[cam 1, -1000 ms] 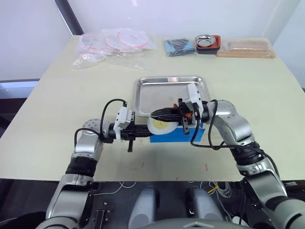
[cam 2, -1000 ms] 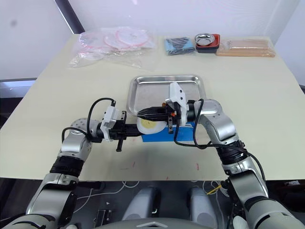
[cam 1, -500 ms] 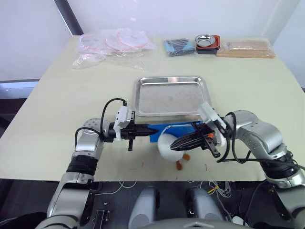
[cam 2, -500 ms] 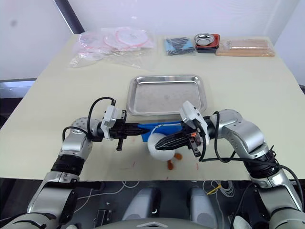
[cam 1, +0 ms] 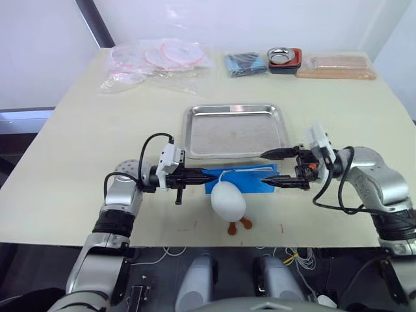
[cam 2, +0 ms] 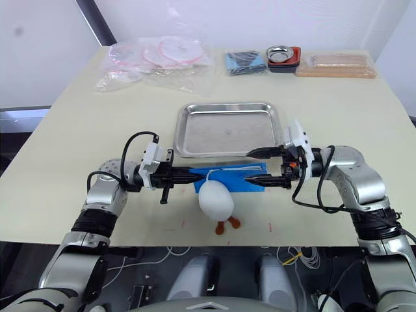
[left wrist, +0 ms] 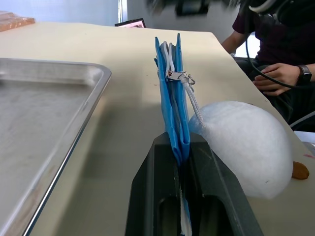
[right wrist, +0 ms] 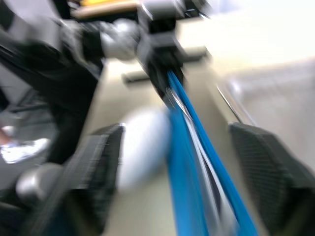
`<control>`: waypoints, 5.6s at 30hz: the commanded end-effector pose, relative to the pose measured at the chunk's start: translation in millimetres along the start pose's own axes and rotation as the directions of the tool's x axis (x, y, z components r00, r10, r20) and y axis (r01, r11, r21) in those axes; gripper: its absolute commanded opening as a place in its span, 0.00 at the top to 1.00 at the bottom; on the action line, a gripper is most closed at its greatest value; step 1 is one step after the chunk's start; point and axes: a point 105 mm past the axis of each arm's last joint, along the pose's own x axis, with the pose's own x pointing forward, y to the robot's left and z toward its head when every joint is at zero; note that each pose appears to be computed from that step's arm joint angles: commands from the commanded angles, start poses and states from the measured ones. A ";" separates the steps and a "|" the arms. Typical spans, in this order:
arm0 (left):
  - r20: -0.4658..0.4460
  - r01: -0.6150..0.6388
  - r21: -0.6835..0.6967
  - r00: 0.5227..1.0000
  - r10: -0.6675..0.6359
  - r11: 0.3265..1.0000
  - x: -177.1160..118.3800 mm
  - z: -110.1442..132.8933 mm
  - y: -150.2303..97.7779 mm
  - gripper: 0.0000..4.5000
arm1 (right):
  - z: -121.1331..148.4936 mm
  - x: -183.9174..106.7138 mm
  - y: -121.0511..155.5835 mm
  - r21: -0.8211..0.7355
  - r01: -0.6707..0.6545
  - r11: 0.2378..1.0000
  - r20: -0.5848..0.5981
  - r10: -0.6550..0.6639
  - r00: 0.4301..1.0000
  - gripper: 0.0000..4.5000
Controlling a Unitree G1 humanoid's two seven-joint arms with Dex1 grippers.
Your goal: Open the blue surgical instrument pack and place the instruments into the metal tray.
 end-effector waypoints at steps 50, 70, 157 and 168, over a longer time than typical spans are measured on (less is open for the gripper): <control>-0.062 -0.084 -0.031 0.995 0.082 0.996 -9.6 -5.5 6.7 0.57 | -18.3 15.1 -14.5 -0.027 -0.012 1.000 0.072 0.014 0.997 1.00; -0.065 -0.146 -0.126 0.988 0.138 0.981 -37.8 6.0 -60.1 0.02 | -25.4 17.0 -15.2 -0.024 -0.014 1.000 0.065 0.015 0.998 1.00; -0.536 -0.567 -0.065 0.714 0.451 0.821 -123.3 -38.4 -44.2 0.99 | 8.0 15.1 -14.9 0.060 -0.009 0.998 0.310 -0.010 0.951 1.00; -0.516 -0.560 -0.082 0.732 0.446 0.825 -119.0 -38.9 -45.0 0.99 | 42.5 12.6 -24.3 0.141 0.001 0.990 0.501 -0.072 0.862 1.00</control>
